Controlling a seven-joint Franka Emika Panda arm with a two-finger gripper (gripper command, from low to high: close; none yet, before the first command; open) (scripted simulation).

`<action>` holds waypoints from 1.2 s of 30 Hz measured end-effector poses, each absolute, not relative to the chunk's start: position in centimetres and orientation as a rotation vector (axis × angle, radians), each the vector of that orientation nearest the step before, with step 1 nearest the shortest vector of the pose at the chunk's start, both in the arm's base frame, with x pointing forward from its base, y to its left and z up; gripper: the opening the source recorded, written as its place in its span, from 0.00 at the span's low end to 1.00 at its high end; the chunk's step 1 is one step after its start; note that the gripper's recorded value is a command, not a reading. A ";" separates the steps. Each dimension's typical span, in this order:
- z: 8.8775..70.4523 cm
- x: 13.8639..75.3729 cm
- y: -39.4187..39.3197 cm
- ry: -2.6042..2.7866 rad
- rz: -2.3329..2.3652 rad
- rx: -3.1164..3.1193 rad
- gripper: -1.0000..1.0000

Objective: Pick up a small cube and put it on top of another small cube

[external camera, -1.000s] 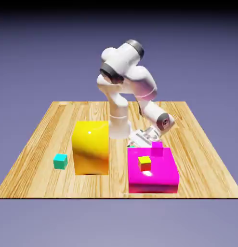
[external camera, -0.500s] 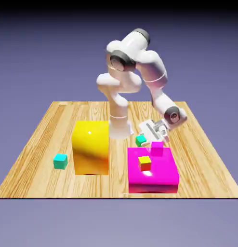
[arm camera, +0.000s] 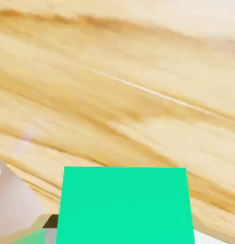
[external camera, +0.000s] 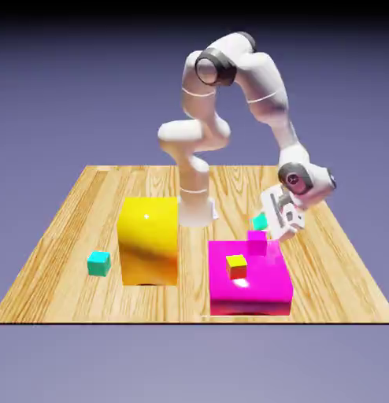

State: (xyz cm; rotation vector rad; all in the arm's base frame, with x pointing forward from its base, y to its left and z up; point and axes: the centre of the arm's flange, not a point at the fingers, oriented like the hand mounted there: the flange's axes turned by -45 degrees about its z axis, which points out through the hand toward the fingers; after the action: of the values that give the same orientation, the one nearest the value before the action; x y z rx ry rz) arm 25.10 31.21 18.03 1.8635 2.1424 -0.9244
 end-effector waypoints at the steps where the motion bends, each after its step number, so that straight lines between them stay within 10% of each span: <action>1: 19.5 27.6 31.5 2.110 -0.857 1.984 0.00; 14: 33.0 53.7 15.7 1.081 -0.414 3.010 0.00; 36: 20.6 51.4 -25.7 -0.627 -1.418 3.059 0.00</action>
State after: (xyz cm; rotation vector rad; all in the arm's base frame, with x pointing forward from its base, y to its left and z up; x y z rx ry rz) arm 51.38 -25.72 20.63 3.0592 -0.6271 -1.4180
